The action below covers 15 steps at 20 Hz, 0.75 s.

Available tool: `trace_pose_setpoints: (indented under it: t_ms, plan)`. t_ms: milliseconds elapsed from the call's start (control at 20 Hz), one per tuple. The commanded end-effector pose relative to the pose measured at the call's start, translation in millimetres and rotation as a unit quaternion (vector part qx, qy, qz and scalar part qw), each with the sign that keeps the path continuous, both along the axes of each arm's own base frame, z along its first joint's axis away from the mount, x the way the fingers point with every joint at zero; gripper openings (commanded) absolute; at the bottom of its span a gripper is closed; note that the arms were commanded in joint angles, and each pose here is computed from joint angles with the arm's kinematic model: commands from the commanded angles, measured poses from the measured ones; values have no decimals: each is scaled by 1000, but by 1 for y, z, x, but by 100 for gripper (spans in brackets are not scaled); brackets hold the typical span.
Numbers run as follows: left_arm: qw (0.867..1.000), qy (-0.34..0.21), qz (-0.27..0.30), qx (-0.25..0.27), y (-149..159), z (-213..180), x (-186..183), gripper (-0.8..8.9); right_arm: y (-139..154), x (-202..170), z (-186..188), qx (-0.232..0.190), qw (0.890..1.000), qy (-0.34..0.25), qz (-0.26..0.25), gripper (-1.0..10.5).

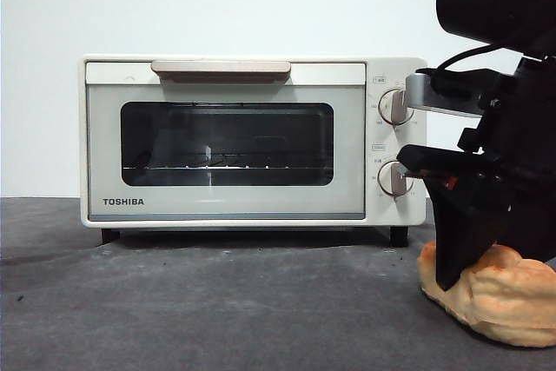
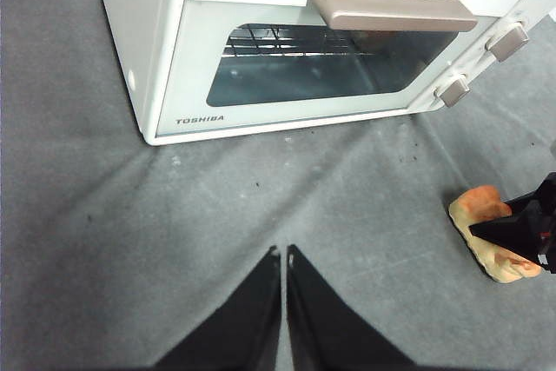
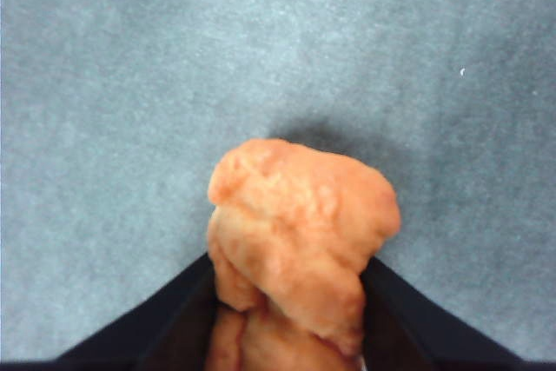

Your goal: The left arm flap open the oven, the right arm pick bread and place it into oven, the left arm flap close the oven

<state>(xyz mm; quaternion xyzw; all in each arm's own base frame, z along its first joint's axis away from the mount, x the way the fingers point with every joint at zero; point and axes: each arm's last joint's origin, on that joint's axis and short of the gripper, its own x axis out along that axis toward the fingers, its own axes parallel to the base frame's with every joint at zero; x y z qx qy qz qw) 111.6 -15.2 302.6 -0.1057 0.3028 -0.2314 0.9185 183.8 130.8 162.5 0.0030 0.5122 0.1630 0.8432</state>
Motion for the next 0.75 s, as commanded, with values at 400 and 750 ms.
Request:
trace_pose_setpoints:
  t_ms: [400, 750]
  plan:
    - [995, -64, -49, -58, -22, 21, 29, 18, -11, -18, 63, 70, 993, -99, 8, 194]
    - [994, -73, -74, -27, -67, 37, 94, 18, -22, -34, 110, 112, 979, -168, 15, 194]
